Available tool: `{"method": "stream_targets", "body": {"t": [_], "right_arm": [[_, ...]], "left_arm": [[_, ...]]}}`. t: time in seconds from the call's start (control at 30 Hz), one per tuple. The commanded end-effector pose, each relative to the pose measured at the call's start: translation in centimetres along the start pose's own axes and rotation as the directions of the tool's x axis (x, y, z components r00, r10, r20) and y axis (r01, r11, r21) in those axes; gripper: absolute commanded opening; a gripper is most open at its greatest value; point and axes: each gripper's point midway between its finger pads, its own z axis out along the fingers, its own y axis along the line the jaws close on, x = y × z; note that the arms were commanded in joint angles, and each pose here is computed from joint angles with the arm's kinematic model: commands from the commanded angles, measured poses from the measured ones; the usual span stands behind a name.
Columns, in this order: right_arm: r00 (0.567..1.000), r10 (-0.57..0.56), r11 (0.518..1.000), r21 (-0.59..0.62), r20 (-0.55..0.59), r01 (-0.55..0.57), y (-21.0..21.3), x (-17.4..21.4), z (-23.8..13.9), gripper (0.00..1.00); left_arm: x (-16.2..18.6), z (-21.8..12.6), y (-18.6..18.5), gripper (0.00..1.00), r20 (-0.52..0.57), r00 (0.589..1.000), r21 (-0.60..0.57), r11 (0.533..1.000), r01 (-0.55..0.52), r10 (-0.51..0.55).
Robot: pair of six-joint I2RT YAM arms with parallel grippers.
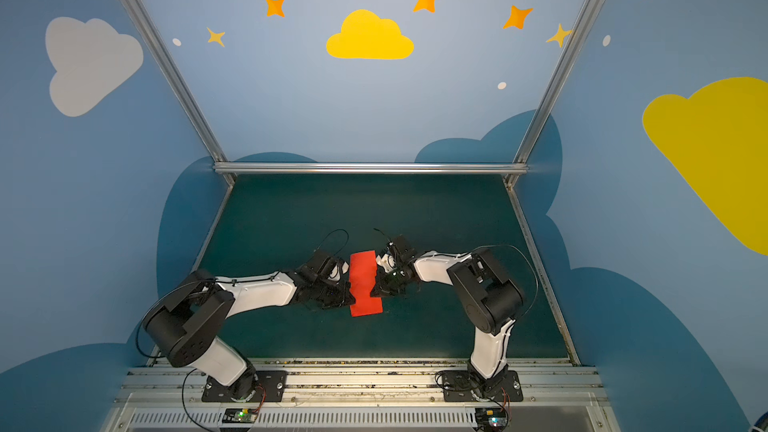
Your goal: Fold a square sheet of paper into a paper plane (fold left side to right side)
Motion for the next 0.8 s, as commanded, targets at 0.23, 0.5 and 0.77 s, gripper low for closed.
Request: {"method": "stream_targets", "body": {"t": [0.23,0.5,0.77], "right_arm": [[0.998,0.055,0.993,0.107,-0.011,-0.054,-3.3,1.1,1.2,0.0],[0.998,0.055,0.993,0.105,-0.01,-0.054,-3.3,1.1,1.1,0.0],[0.998,0.056,0.993,0.102,-0.013,-0.055,-3.4,1.2,1.2,0.0]], "left_arm": [[-7.3,-2.4,-1.8,0.03,0.102,0.994,0.04,0.998,-0.039,0.035],[-8.1,0.3,1.5,0.03,0.09,0.995,0.006,0.999,0.032,-0.033],[-7.7,1.7,3.7,0.03,0.081,0.992,0.013,0.996,0.091,-0.092]]}}
